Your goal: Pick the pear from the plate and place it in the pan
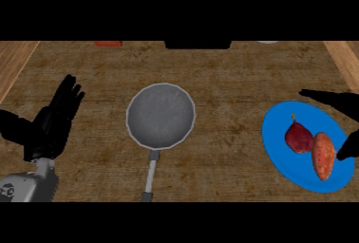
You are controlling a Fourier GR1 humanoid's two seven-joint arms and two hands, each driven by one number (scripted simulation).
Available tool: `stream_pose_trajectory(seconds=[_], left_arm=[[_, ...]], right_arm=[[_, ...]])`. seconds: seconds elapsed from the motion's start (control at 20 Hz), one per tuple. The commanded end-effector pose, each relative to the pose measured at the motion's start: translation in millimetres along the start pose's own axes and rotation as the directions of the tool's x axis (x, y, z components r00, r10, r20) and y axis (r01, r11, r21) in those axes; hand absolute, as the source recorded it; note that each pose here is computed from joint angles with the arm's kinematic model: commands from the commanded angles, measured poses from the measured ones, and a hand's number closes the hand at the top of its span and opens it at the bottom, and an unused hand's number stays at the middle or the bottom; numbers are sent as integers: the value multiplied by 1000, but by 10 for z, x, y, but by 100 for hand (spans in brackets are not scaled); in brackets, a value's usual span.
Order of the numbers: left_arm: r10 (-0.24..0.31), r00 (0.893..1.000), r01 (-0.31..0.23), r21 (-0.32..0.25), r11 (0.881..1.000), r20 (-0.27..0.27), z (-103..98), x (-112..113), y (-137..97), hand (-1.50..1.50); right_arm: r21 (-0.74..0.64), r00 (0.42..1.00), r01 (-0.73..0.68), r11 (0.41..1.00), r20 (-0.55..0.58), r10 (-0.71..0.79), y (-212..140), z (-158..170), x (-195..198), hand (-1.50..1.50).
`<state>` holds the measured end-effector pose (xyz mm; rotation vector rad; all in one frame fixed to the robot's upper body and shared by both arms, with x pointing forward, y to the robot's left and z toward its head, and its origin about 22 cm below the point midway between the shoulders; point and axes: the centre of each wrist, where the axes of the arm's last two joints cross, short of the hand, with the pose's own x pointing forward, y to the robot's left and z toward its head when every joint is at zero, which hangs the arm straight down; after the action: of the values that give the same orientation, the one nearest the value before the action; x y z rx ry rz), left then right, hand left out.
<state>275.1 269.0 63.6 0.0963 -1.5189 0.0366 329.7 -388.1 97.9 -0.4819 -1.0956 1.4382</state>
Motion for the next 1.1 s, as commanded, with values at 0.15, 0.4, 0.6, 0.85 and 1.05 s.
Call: stream_pose_trajectory(seconds=[0.15,0.4,0.6,0.85,1.05], left_arm=[[2,1000,-2,3,1000,13,-39,190,69,0],[-4,1000,4,10,1000,-8,-144,-81,147,0],[-11,1000,11,-1,1000,13,27,-69,219,0],[-10,1000,10,-3,1000,-4,65,-84,-37,0],[-12,999,12,-18,1000,33,0,37,142,0]], right_arm=[[0,1000,19,1000,-3,-19,-86,-175,11,-150],[49,1000,3,999,-25,-2,385,-383,-42,-150],[52,1000,13,999,-16,-12,283,-337,-77,-150],[24,999,48,999,-3,-48,580,-538,-19,-150],[34,999,52,998,7,-52,522,-648,-132,-150]])
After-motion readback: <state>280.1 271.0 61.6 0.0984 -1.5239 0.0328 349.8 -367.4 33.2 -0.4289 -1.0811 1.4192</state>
